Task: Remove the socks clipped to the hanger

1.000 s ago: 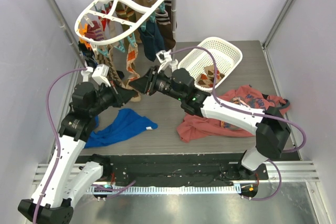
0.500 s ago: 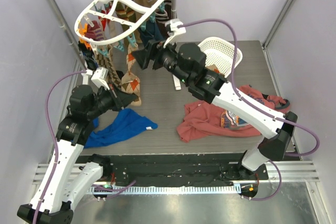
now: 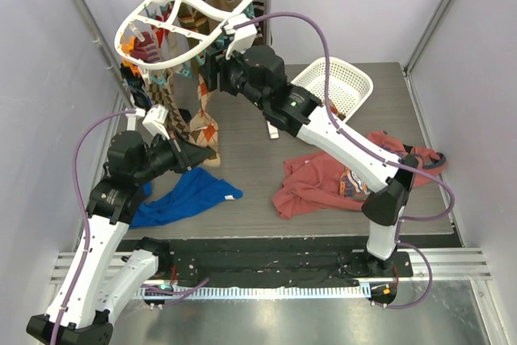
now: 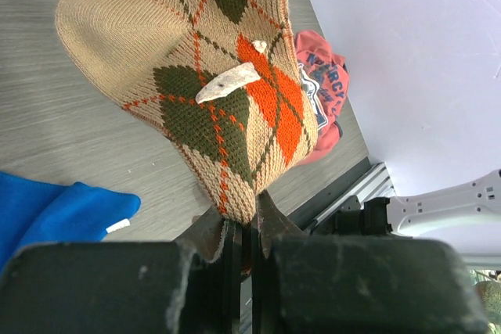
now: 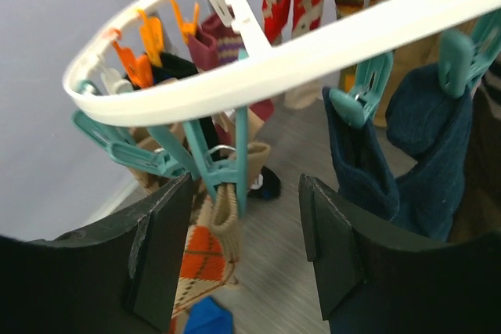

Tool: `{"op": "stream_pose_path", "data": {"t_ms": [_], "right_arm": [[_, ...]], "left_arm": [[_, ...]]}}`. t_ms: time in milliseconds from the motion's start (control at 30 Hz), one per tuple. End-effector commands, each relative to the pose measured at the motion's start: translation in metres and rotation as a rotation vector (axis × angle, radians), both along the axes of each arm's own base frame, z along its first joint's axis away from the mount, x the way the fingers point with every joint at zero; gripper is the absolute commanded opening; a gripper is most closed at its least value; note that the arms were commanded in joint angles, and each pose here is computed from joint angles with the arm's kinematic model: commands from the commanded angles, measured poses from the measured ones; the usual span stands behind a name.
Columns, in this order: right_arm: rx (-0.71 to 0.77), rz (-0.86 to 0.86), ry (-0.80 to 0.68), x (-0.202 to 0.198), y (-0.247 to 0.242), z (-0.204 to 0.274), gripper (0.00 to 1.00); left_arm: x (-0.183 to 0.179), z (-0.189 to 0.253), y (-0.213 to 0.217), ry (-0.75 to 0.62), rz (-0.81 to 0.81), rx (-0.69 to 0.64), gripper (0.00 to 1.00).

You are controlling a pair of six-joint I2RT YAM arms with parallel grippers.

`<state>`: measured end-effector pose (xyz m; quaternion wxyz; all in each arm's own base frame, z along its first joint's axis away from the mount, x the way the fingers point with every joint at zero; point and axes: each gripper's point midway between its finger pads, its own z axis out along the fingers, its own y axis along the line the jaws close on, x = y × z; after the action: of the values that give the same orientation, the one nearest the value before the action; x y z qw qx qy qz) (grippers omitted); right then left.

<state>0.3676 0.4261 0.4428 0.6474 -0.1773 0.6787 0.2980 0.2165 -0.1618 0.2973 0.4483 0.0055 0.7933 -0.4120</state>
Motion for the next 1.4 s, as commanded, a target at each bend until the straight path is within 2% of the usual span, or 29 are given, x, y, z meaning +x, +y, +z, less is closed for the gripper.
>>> {"op": "stream_pose_path", "data": {"t_ms": [0, 133, 467, 567, 600, 667, 700, 733, 867, 900, 967, 1000, 1100, 1133, 1167, 1200, 1233, 1267, 1300, 1333, 1367], "right_arm": [[-0.003, -0.025, -0.064, 0.003, -0.008, 0.025, 0.64], [-0.003, -0.017, -0.066, 0.007, -0.001, 0.024, 0.59], [0.029, -0.031, -0.091, 0.017, 0.009, 0.03, 0.59], [0.032, -0.039, -0.096, 0.02, 0.011, 0.03, 0.45], [0.031, -0.04, -0.095, 0.02, 0.011, 0.029, 0.32], [0.026, -0.034, -0.094, 0.02, 0.011, 0.028, 0.21], [0.03, -0.034, -0.095, 0.019, 0.011, 0.029, 0.09], [0.031, -0.031, -0.096, 0.018, 0.01, 0.031, 0.03], [0.046, -0.031, -0.093, 0.016, 0.007, 0.034, 0.01], [0.051, -0.029, -0.093, 0.015, 0.006, 0.035, 0.02], [0.056, -0.021, -0.089, 0.01, 0.004, 0.037, 0.13], [0.056, -0.019, -0.088, 0.009, 0.003, 0.037, 0.3], [0.061, -0.013, -0.07, -0.002, -0.008, 0.037, 0.53], [0.08, -0.016, -0.053, -0.006, -0.013, 0.038, 0.57], [0.057, -0.014, -0.014, -0.008, -0.014, 0.019, 0.61], [0.09, -0.001, -0.025, -0.02, -0.026, 0.033, 0.67], [0.062, 0.012, 0.019, -0.023, -0.026, 0.007, 0.7], [0.057, 0.035, 0.026, -0.03, -0.029, 0.001, 0.73], [0.109, 0.075, -0.015, -0.048, -0.041, 0.023, 0.77], [0.064, 0.094, 0.025, -0.053, -0.04, -0.012, 0.78], [0.073, 0.112, 0.018, -0.062, -0.046, -0.015, 0.78]], "left_arm": [[-0.007, 0.019, -0.003, -0.043, -0.032, -0.026, 0.0], [-0.006, 0.018, -0.004, -0.042, -0.038, -0.024, 0.0], [-0.006, 0.017, -0.004, -0.043, -0.037, -0.023, 0.0], [-0.006, 0.018, -0.004, -0.044, -0.037, -0.02, 0.0], [-0.006, 0.018, -0.004, -0.046, -0.038, -0.018, 0.0], [-0.006, 0.017, -0.003, -0.043, -0.036, -0.013, 0.0], [-0.006, 0.017, -0.003, -0.043, -0.035, -0.011, 0.0], [-0.006, 0.016, -0.002, -0.039, -0.028, -0.008, 0.0], [-0.003, 0.009, 0.0, -0.019, -0.01, -0.002, 0.0], [-0.003, 0.008, 0.001, -0.016, -0.006, -0.001, 0.0], [-0.003, 0.004, 0.001, -0.004, 0.0, 0.004, 0.0], [-0.003, 0.002, 0.002, 0.003, 0.0, 0.006, 0.0], [-0.005, 0.002, 0.002, 0.006, 0.0, 0.009, 0.0], [-0.006, 0.003, 0.002, 0.003, -0.001, 0.01, 0.0], [-0.007, 0.004, 0.003, 0.0, -0.001, 0.009, 0.0], [-0.008, 0.004, 0.002, 0.003, -0.003, 0.008, 0.0], [-0.008, 0.004, 0.002, 0.007, -0.003, 0.009, 0.0], [-0.009, 0.004, 0.002, 0.009, -0.005, 0.009, 0.0], [-0.012, 0.004, 0.0, 0.022, -0.019, 0.002, 0.0], [-0.013, 0.006, -0.001, 0.022, -0.029, -0.004, 0.0], [-0.015, 0.008, -0.002, 0.023, -0.04, -0.01, 0.0]]}}
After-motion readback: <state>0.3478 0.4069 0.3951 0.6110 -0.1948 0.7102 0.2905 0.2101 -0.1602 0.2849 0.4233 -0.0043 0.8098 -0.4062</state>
